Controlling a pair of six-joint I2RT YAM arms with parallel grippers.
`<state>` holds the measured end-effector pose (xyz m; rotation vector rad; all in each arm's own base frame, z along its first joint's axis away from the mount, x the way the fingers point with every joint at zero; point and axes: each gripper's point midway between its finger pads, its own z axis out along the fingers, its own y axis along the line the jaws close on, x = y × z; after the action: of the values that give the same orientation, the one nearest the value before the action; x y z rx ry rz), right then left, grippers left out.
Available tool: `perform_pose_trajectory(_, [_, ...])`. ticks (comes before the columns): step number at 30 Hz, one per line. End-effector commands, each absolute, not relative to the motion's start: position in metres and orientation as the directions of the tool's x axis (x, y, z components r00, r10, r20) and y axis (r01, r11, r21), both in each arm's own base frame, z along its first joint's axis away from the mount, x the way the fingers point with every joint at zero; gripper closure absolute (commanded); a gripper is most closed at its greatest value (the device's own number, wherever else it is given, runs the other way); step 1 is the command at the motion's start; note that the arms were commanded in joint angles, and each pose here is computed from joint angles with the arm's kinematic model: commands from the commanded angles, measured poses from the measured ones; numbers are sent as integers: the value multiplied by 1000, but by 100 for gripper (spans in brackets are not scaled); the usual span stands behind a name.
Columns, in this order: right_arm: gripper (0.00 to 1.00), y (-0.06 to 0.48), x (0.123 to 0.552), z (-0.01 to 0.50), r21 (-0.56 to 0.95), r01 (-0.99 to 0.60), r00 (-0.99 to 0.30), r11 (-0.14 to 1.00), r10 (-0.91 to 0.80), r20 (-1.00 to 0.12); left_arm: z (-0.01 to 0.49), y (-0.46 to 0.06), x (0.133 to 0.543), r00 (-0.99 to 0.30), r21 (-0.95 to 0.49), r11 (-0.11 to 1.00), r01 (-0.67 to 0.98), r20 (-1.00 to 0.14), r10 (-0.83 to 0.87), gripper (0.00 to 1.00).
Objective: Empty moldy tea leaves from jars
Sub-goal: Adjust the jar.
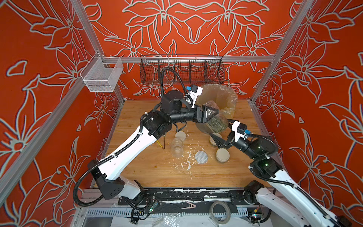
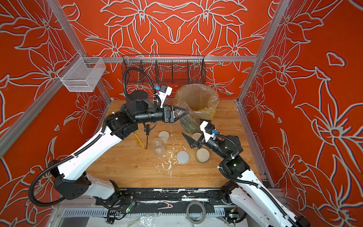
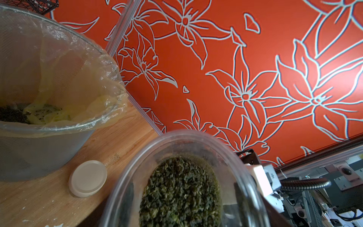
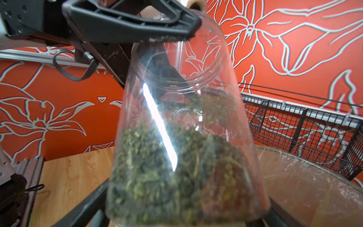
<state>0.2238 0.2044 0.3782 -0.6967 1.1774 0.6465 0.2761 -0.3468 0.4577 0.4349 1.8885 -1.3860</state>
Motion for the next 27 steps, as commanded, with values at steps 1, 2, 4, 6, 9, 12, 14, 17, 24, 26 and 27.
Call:
perform_pose_trajectory(1, [4, 205, 219, 405, -215, -741, 398, 636, 158, -904, 477, -344, 281, -660, -685, 332, 649, -723, -202, 45])
perform_pose_trajectory(2, [4, 205, 220, 408, -220, -739, 414, 637, 171, -894, 477, -344, 281, -661, -686, 332, 648, -723, -204, 45])
perform_pose_trajectory(4, [4, 209, 224, 412, -226, -739, 438, 635, 199, -877, 478, -342, 281, -662, -690, 330, 645, -719, -210, 45])
perform_pose_trajectory(6, [4, 210, 227, 418, -225, -736, 460, 639, 227, -859, 480, -341, 280, -663, -692, 324, 645, -718, -214, 45])
perform_pose_trajectory(9, [6, 211, 232, 425, -222, -729, 484, 647, 258, -836, 483, -340, 279, -664, -696, 314, 646, -715, -217, 45])
perform_pose_trajectory(12, [9, 214, 234, 430, -229, -730, 504, 644, 280, -817, 485, -339, 279, -667, -700, 306, 645, -712, -221, 45])
perform_pose_trajectory(14, [11, 216, 235, 433, -237, -729, 515, 642, 286, -808, 487, -338, 279, -667, -701, 303, 645, -711, -225, 45])
perform_pose_trajectory(17, [13, 219, 235, 434, -243, -739, 515, 629, 294, -805, 489, -337, 279, -669, -705, 294, 645, -708, -228, 45])
perform_pose_trajectory(24, [6, 216, 232, 439, -241, -733, 525, 636, 305, -794, 487, -336, 283, -676, -713, 296, 636, -699, -233, 45])
perform_pose_trajectory(26, [5, 213, 231, 439, -239, -725, 532, 646, 305, -790, 487, -334, 284, -673, -712, 302, 634, -700, -238, 45])
perform_pose_trajectory(27, [4, 212, 231, 440, -240, -721, 537, 650, 305, -787, 488, -333, 284, -672, -712, 302, 634, -701, -240, 45])
